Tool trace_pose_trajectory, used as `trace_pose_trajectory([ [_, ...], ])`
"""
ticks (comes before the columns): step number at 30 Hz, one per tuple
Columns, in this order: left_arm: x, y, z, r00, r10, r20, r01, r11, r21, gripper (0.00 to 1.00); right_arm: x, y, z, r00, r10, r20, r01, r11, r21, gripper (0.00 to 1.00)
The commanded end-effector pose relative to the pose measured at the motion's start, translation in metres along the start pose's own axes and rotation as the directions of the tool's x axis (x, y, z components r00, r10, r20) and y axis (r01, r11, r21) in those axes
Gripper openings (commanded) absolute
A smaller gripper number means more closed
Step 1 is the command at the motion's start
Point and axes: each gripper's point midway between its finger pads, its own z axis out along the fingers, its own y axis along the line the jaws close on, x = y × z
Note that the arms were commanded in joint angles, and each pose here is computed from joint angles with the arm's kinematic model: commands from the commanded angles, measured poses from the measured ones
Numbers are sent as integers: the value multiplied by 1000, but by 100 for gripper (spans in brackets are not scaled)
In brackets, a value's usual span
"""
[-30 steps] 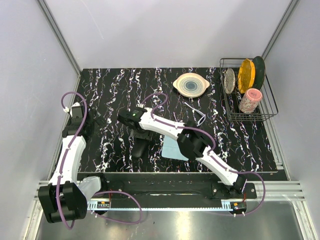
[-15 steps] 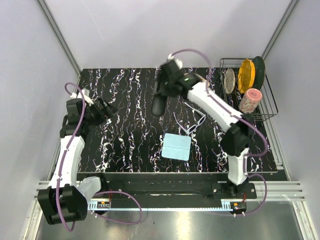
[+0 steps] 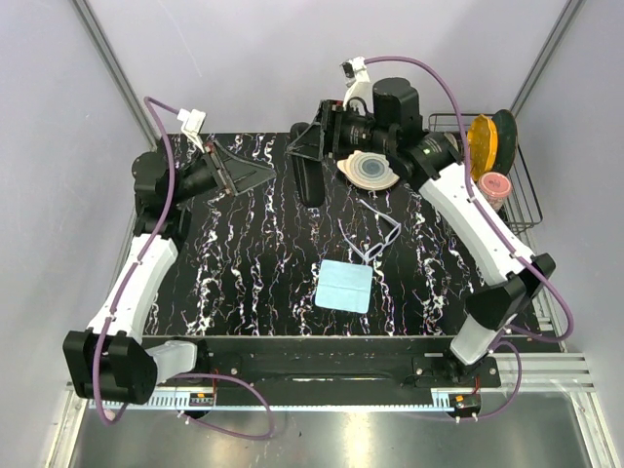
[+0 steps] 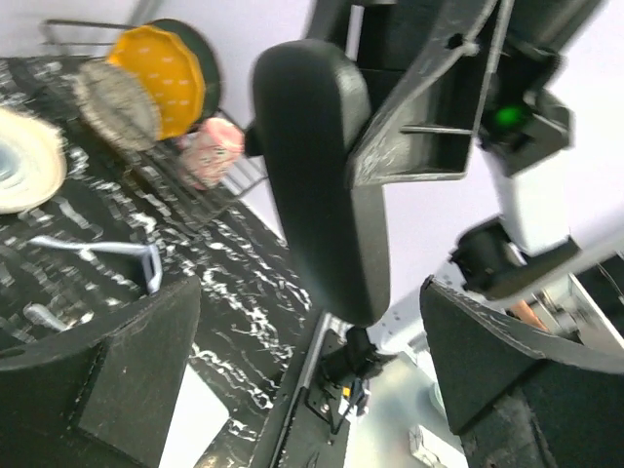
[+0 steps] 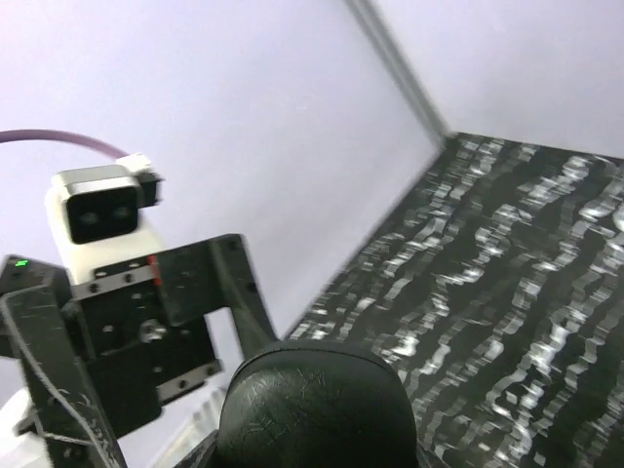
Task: Organize the sunglasses
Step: Open the sunglasses case for the sunglasses.
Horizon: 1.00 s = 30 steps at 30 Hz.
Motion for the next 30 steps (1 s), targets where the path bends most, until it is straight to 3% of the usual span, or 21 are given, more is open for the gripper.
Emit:
trace_pose_trajectory([
  [1, -13, -77, 7, 990, 143, -9, -137, 962, 238, 99, -25, 84, -41, 996, -46, 81, 71, 938, -339, 10],
  [6, -7, -112, 1, 990, 128, 53, -139, 914, 381, 99, -18, 93, -44, 997, -33, 67, 58, 906, -420, 8],
  [9, -1, -94, 8, 997, 79, 26, -83, 938, 336, 99, -17, 97, -47, 996, -31, 89, 68, 889, -453, 7],
  [13, 1, -100, 11, 996, 79, 27, -84, 937, 338, 99, -17, 102, -50, 995, -32, 93, 73, 875, -478, 6],
  [18, 14, -74, 29, 994, 103, -35, -95, 977, 189, 99, -15, 103, -51, 995, -38, 96, 81, 870, -487, 6],
  [30, 14, -83, 38, 997, 60, -42, -47, 965, 258, 96, -4, 100, -49, 998, -24, 54, 48, 861, -507, 4],
])
